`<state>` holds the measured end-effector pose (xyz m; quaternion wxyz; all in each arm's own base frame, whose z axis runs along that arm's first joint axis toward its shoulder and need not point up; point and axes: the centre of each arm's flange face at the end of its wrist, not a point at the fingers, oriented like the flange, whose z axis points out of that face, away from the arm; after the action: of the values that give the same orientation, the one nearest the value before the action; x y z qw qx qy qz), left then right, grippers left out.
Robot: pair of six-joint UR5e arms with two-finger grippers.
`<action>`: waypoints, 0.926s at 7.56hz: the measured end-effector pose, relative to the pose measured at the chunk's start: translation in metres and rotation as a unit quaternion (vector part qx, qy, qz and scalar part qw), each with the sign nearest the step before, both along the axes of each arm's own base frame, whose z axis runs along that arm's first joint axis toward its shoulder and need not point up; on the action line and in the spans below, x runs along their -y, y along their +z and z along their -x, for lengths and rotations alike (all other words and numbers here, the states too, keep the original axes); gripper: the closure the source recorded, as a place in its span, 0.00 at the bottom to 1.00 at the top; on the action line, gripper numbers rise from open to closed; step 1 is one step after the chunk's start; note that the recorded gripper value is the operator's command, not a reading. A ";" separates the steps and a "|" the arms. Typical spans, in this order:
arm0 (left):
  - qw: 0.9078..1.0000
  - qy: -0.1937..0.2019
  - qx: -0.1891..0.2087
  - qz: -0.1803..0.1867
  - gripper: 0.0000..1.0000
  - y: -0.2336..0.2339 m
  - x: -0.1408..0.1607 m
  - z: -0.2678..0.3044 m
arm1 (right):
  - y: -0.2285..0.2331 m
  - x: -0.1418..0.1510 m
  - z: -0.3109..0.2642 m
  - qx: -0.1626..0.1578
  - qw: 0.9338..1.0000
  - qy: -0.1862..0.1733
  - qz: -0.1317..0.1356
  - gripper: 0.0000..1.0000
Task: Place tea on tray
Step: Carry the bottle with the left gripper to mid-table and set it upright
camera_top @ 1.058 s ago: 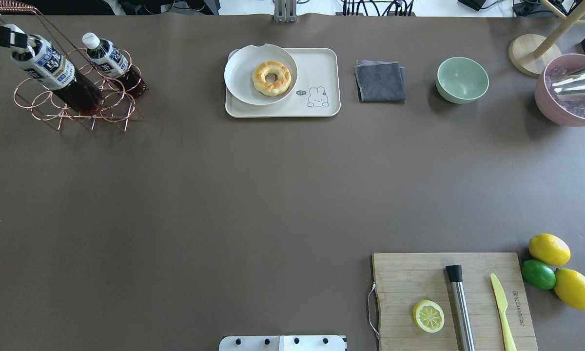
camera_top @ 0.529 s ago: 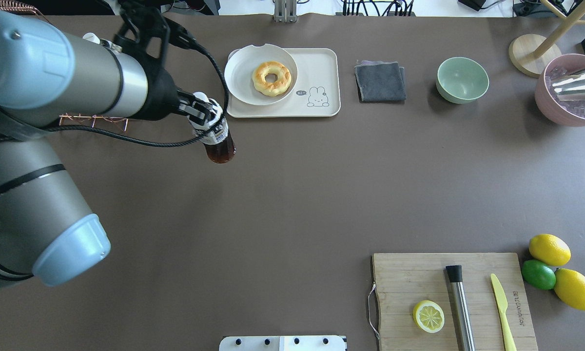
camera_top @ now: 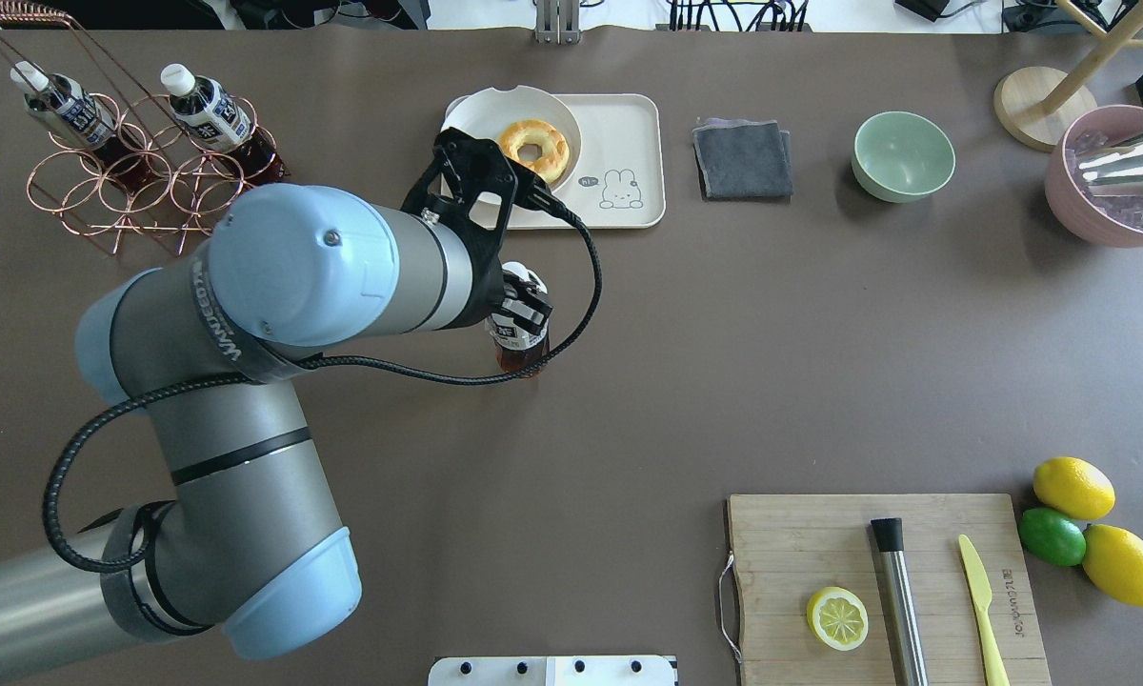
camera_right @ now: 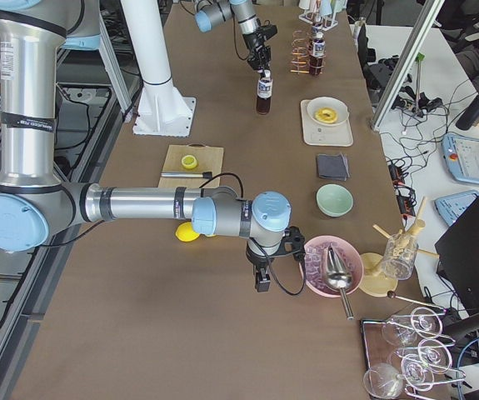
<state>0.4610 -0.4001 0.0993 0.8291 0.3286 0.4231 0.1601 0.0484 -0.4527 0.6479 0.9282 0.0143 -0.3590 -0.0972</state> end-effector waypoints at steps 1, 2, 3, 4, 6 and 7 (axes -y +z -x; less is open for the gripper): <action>1.000 0.001 0.003 -0.003 1.00 -0.004 -0.007 -0.017 | 0.000 0.000 0.000 0.000 1.000 0.000 0.000 0.00; 1.000 0.002 0.002 0.000 1.00 -0.007 -0.012 -0.027 | 0.000 0.000 0.000 0.000 1.000 0.000 0.000 0.00; 1.000 0.000 -0.002 0.008 1.00 -0.010 -0.014 -0.036 | 0.000 0.000 0.000 0.000 1.000 0.000 0.000 0.00; 1.000 -0.002 -0.005 0.013 1.00 -0.014 -0.014 -0.041 | 0.000 0.000 0.000 0.000 1.000 0.000 0.000 0.00; 1.000 -0.003 -0.008 0.015 0.33 -0.018 -0.015 -0.043 | 0.000 0.000 0.000 0.000 1.000 0.000 0.000 0.00; 1.000 -0.003 -0.008 0.015 0.15 -0.017 -0.015 -0.043 | 0.000 0.000 0.000 0.000 1.000 0.000 0.000 0.00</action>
<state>0.5036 -0.3853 0.0822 0.8311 0.3185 0.4309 0.1487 0.0483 -0.4528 0.6479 0.9282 0.0147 -0.3589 -0.0974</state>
